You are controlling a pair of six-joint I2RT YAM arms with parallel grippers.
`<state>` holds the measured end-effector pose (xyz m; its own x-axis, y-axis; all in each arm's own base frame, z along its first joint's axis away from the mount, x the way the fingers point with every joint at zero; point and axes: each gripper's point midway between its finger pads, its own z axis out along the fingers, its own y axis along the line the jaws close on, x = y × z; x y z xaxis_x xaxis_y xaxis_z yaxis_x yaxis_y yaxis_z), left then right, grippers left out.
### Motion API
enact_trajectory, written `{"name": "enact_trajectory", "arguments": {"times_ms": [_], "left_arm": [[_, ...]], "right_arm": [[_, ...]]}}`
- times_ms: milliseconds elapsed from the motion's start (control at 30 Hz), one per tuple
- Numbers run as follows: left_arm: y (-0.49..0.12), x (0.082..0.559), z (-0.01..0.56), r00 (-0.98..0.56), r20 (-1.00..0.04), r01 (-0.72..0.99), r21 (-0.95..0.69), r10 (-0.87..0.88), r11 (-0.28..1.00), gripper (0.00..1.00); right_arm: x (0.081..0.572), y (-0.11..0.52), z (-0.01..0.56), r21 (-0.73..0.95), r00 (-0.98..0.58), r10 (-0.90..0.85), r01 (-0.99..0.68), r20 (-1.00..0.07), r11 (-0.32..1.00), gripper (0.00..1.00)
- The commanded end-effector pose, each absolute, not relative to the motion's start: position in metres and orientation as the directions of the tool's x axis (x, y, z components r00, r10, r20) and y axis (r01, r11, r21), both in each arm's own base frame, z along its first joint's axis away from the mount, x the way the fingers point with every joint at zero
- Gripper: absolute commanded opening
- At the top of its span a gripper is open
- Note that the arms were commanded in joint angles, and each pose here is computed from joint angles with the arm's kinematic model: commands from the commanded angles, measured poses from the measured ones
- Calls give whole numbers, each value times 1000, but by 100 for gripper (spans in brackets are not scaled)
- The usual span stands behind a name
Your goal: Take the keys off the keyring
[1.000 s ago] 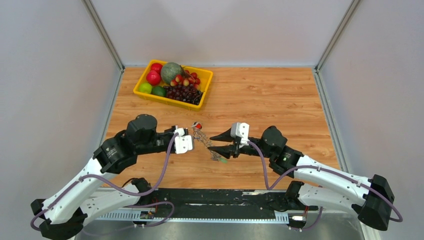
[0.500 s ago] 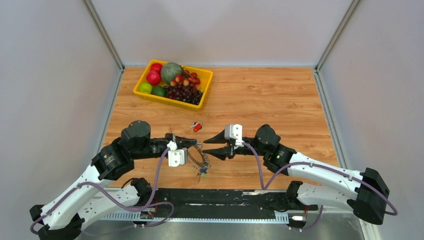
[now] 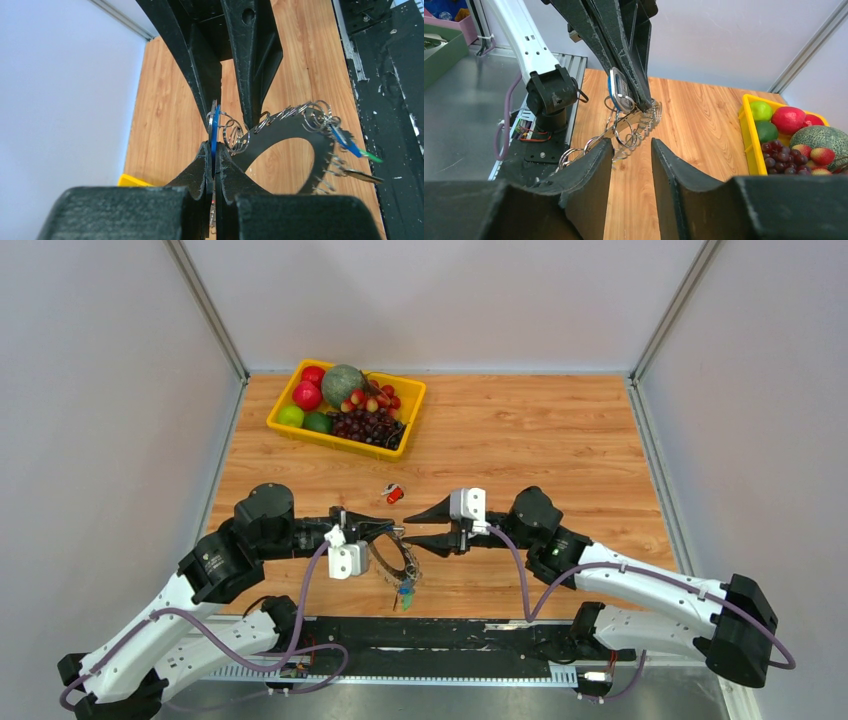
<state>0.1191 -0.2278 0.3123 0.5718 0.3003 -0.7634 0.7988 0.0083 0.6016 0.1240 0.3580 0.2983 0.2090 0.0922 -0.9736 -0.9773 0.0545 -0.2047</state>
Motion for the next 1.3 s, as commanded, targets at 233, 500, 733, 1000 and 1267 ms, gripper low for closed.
{"name": "enact_trajectory", "arguments": {"times_ms": [233, 500, 733, 1000, 1267], "left_arm": [[-238, 111, 338, 635, -749, 763, 647, 191, 1, 0], [-237, 112, 333, 626, -754, 769, 639, 199, 6, 0], [-237, 113, 336, 629, -752, 765, 644, 200, 13, 0], [-238, 114, 333, 627, -751, 766, 643, 207, 10, 0], [-239, 115, 331, 625, -754, 768, 640, 201, 12, 0]], "right_arm": [[110, 356, 328, -269, 266, 181, -963, -947, 9, 3], [116, 349, 332, -245, 253, 177, -967, -951, 69, 0], [150, 350, 318, -54, 72, 70, -970, -995, 237, 0], [144, 335, 309, -65, 78, 47, -967, -996, 247, 21], [120, 322, 316, -141, 156, 80, -977, -985, 161, 33]]}}
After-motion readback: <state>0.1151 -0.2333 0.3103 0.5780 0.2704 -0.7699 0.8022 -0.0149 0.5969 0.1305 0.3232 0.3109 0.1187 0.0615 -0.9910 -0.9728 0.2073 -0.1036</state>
